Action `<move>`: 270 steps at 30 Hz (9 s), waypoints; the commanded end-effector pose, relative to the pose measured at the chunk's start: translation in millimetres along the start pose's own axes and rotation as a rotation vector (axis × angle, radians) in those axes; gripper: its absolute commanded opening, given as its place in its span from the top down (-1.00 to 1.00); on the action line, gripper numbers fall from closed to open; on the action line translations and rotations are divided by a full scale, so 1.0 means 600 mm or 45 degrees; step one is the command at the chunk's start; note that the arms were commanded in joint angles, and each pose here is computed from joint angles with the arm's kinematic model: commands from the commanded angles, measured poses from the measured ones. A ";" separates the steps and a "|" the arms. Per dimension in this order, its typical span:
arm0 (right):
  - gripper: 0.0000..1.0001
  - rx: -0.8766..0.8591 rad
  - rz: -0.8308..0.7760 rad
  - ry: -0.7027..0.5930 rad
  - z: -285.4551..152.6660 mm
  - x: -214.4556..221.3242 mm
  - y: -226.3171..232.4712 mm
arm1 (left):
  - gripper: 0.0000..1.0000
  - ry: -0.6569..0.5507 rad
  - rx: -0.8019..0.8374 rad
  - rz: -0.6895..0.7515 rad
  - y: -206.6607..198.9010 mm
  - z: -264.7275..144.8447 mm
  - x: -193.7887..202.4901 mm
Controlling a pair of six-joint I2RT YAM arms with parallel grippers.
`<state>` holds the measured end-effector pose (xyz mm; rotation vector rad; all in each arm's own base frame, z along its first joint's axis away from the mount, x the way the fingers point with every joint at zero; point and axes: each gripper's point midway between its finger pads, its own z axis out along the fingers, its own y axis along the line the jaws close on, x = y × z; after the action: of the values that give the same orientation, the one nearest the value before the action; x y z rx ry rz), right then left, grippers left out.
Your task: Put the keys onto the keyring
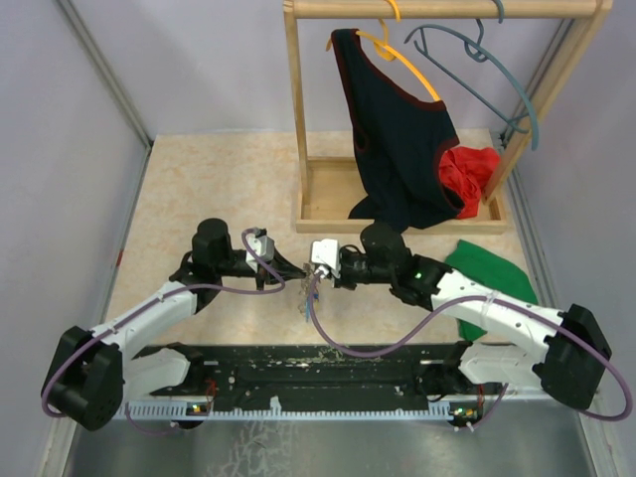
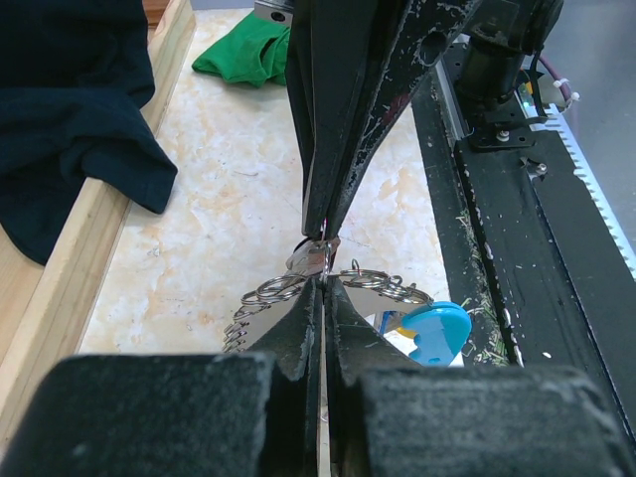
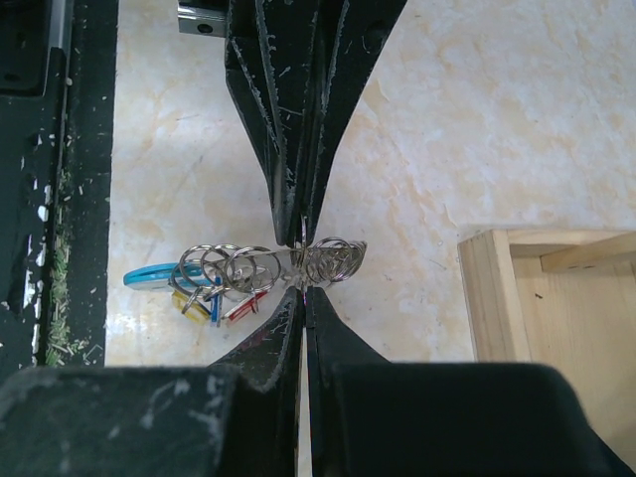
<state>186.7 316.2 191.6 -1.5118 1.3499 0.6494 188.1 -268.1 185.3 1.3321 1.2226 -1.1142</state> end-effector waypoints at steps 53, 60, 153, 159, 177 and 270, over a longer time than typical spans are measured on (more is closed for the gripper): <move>1.00 0.093 -0.004 -0.129 -0.006 -0.071 -0.023 | 0.99 -0.041 -0.059 0.050 0.012 0.001 -0.032; 1.00 0.129 0.003 -0.147 -0.007 -0.076 -0.031 | 0.99 -0.046 -0.026 0.051 0.007 0.003 -0.032; 1.00 0.102 0.105 -0.099 -0.013 -0.066 -0.019 | 0.99 -0.048 -0.037 0.075 0.004 0.002 -0.030; 1.00 0.104 0.103 -0.112 -0.012 -0.070 -0.020 | 0.99 -0.050 -0.035 0.075 0.004 0.002 -0.031; 1.00 0.078 0.106 -0.145 -0.010 -0.083 -0.018 | 0.99 -0.048 -0.022 0.066 0.003 0.004 -0.029; 0.79 0.019 0.139 -0.382 -0.005 -0.116 -0.032 | 0.99 -0.084 -0.073 -0.053 0.004 0.015 -0.025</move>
<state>188.9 336.1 225.0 -1.3119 1.3380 0.8682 189.1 -275.6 189.6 1.2357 1.2809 -1.1419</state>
